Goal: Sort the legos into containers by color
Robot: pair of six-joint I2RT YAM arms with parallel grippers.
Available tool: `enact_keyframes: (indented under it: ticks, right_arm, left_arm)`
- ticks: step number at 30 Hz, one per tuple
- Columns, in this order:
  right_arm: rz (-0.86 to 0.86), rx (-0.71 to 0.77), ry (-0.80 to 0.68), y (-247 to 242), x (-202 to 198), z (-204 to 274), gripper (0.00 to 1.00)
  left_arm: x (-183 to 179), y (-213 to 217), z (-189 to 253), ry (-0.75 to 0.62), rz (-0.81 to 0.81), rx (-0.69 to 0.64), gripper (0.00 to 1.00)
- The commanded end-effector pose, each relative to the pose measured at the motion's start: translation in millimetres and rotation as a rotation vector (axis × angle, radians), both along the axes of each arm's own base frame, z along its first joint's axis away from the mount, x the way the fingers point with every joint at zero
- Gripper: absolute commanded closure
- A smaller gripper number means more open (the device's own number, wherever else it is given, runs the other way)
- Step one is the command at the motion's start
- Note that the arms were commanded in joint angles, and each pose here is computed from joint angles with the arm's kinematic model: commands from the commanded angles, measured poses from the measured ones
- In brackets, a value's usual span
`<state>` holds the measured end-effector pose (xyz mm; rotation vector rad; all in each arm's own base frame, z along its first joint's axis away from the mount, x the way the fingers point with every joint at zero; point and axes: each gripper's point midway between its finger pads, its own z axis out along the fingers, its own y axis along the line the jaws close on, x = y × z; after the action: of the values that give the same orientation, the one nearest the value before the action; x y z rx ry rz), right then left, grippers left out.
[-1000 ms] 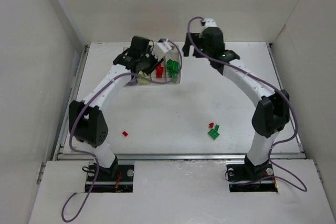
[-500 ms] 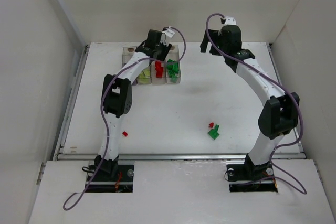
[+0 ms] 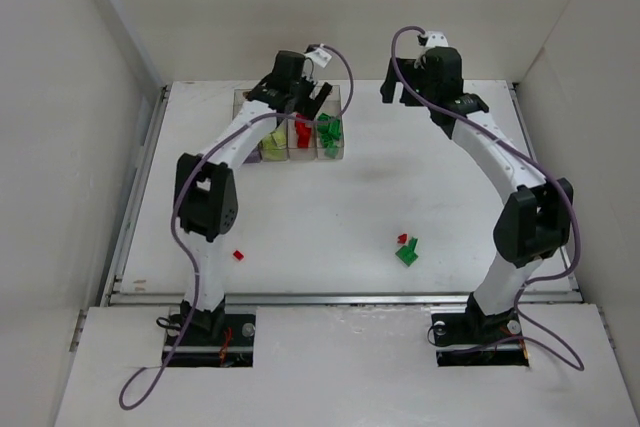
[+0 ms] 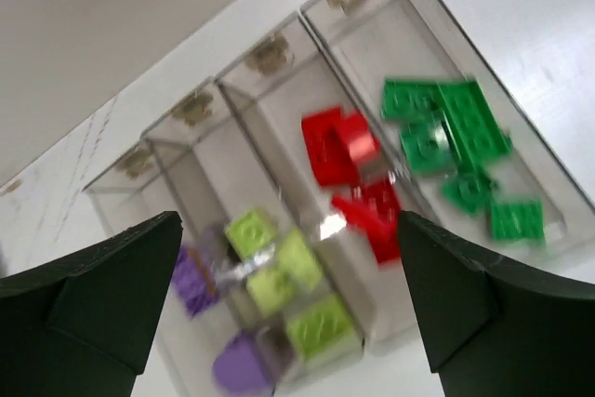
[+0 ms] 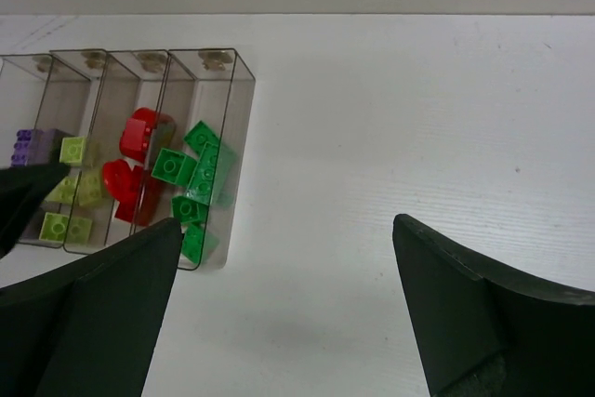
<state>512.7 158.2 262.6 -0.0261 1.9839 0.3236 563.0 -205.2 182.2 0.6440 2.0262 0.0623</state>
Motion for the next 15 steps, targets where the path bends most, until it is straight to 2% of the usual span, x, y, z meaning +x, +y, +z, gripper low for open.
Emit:
enact_keyframes:
  ticks: [1, 3, 4, 5, 7, 8, 9, 11, 12, 15]
  right_arm:
    - [0.052, 0.008, -0.127, 8.5, -18.2, 57.3, 0.0]
    - [0.057, -0.031, -0.129, 16.9, -26.0, 53.1, 0.0]
    - [0.063, -0.04, -0.112, 21.6, -29.2, 43.7, 0.0]
    - [0.071, -0.053, -0.119, 24.9, -33.7, 45.2, 0.0]
    - [0.104, -0.073, -0.107, 41.7, -44.7, 36.8, 0.0]
    - [0.108, -0.076, -0.108, 45.4, -49.1, 36.8, 0.0]
    - [0.122, -0.075, -0.109, 51.8, -51.9, 36.8, 0.0]
    - [0.155, -0.078, -0.1, 66.2, -59.7, 31.8, 0.0]
    - [0.165, -0.077, -0.101, 71.0, -62.1, 31.8, 0.0]
    - [0.19, -0.086, -0.086, 85.5, -66.2, 22.9, 0.0]
  left_arm:
    - [-69.2, 22.6, 107.4, -0.084, -0.117, 0.05, 0.0]
    - [-130.9, 38.9, 52.7, 0.14, -0.234, 0.192, 0.0]
    - [-158.7, 52.1, 58.2, 0.15, -0.302, 0.261, 0.0]
    - [-182.3, 63.9, 42.4, 0.217, -0.33, 0.305, 0.0]
    - [-264.9, 104.8, -27.3, 0.474, -0.432, 0.441, 0.0]
    - [-273.9, 105.1, -17.6, 0.454, -0.462, 0.457, 0.0]
    - [-303.9, 126.3, -50.3, 0.562, -0.462, 0.535, 0.0]
    - [-330.3, 141.3, -62.6, 0.589, -0.462, 0.591, 0.0]
    - [-347.6, 153.8, -80.8, 0.643, -0.473, 0.641, 0.0]
    - [-362.7, 159.0, -89.9, 0.63, -0.509, 0.674, 0.0]
